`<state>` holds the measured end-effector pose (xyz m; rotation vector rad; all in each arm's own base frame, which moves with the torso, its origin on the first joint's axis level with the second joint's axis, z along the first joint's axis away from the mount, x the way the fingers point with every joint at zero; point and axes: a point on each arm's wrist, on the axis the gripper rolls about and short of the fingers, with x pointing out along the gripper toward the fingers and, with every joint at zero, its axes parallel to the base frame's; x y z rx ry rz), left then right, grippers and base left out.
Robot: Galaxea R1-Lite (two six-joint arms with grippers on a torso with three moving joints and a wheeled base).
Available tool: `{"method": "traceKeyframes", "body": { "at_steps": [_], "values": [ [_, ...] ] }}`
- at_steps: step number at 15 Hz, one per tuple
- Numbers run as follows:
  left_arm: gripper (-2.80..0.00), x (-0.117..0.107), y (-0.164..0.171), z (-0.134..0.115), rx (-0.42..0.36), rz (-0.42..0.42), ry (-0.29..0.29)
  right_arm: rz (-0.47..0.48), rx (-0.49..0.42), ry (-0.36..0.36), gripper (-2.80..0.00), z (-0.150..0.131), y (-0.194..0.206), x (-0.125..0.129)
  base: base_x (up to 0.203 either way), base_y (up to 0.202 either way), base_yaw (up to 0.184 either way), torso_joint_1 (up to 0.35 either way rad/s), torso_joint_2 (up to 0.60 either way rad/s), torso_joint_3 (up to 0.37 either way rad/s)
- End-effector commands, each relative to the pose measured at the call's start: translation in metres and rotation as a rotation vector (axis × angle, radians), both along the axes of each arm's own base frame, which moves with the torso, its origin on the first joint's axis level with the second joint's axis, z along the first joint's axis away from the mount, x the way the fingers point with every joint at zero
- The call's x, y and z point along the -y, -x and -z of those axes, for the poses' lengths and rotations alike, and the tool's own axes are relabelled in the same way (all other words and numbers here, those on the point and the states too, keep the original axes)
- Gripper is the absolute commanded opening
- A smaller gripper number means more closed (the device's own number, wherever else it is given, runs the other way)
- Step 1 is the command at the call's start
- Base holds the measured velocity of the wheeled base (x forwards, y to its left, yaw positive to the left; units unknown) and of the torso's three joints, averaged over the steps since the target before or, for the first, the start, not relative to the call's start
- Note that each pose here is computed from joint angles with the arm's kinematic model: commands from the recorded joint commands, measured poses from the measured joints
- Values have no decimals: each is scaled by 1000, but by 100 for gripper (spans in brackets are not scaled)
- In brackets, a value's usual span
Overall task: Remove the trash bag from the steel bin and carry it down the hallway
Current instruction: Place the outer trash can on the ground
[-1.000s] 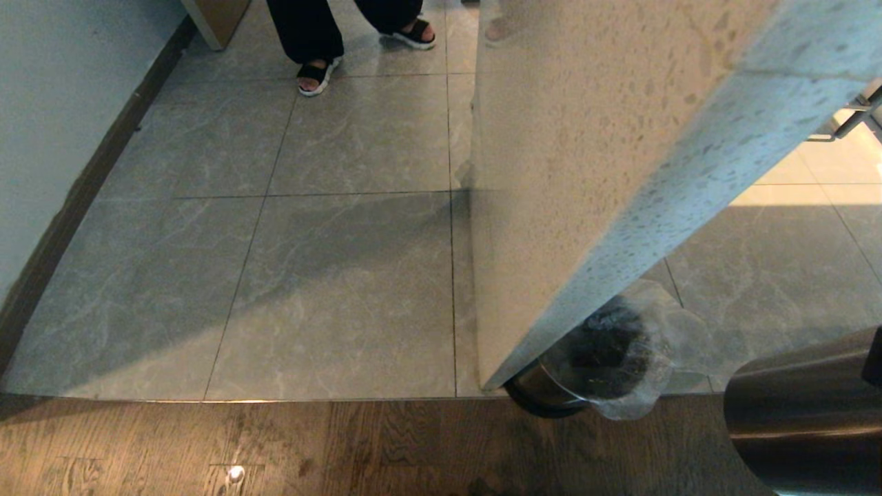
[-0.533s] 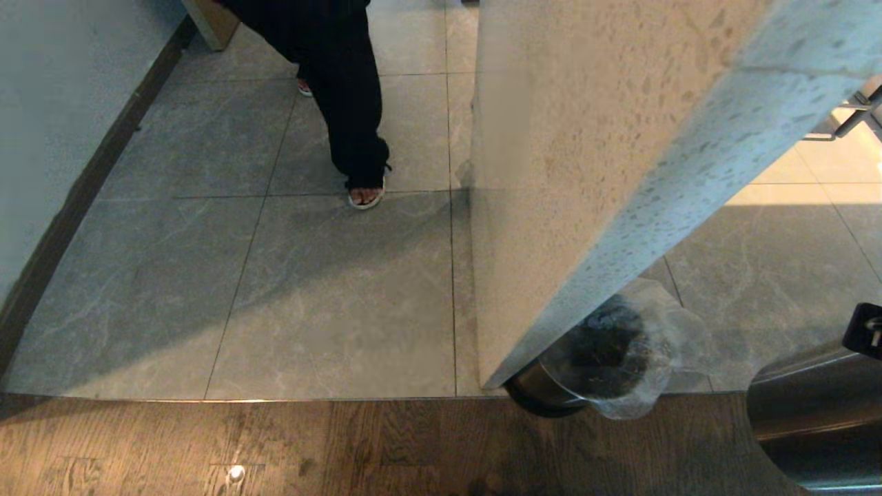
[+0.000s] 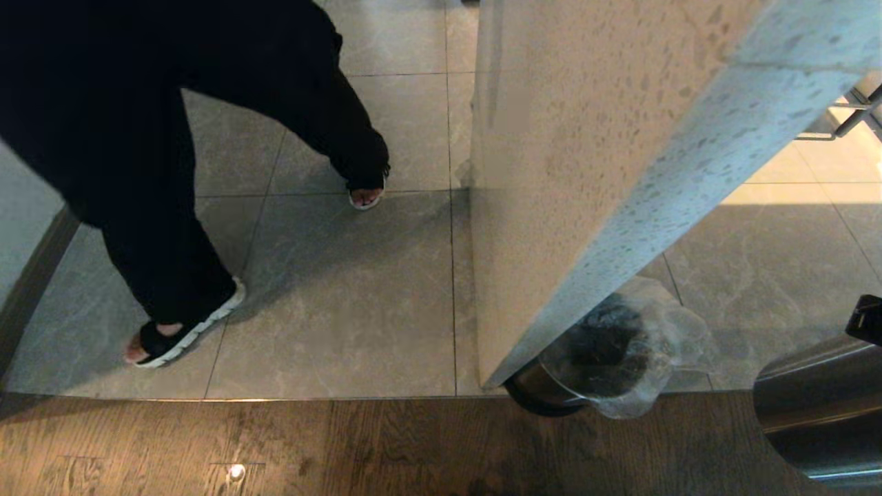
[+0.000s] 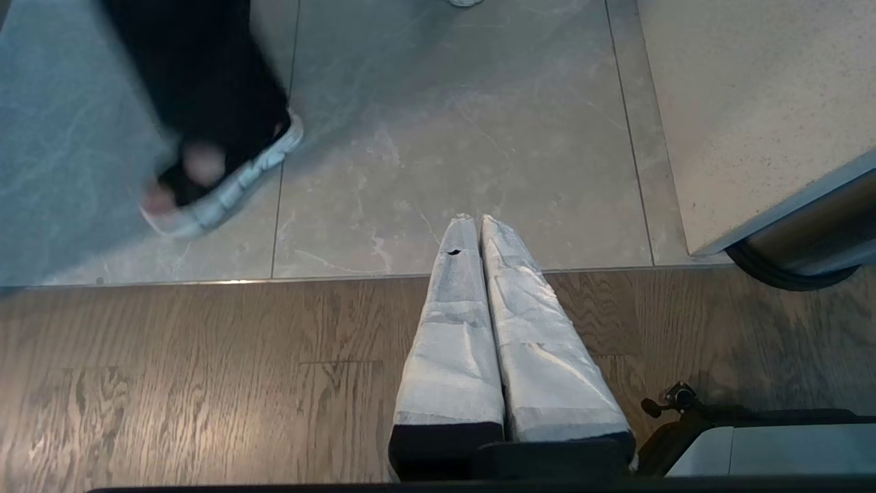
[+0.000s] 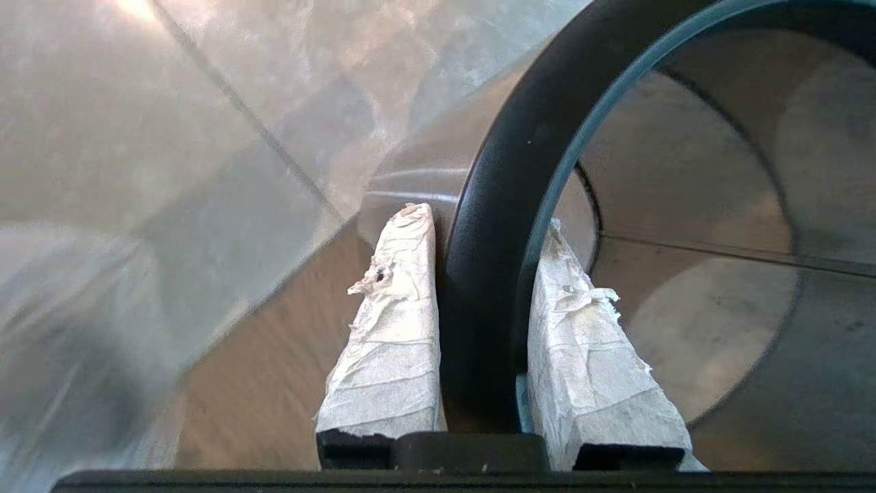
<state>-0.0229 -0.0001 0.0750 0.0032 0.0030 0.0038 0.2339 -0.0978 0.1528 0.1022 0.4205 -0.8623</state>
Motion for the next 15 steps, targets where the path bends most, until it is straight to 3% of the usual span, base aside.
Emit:
{"method": "traceKeyframes", "body": {
  "at_steps": [1, 5, 12, 15],
  "values": [
    [-280, 0, 0, 0, -3, -1, 0, 21, -10, -15, -280, 14, -19, 19, 0, 0, 0, 0, 0, 0],
    [-280, 0, 0, 1, -4, -1, 0, -26, 23, -26, -280, 24, -38, 27, 0, 0, 0, 0, 0, 0],
    [-280, 0, 0, 1, -5, -1, 0, -128, 137, -21, -280, 39, -109, 56, 0, 0, 0, 0, 0, 0],
    [-280, 0, 0, 0, -3, -1, 0, -172, 123, -2, -280, 56, -128, 70, 0, 0, 0, 0, 0, 0]
  ]
}}
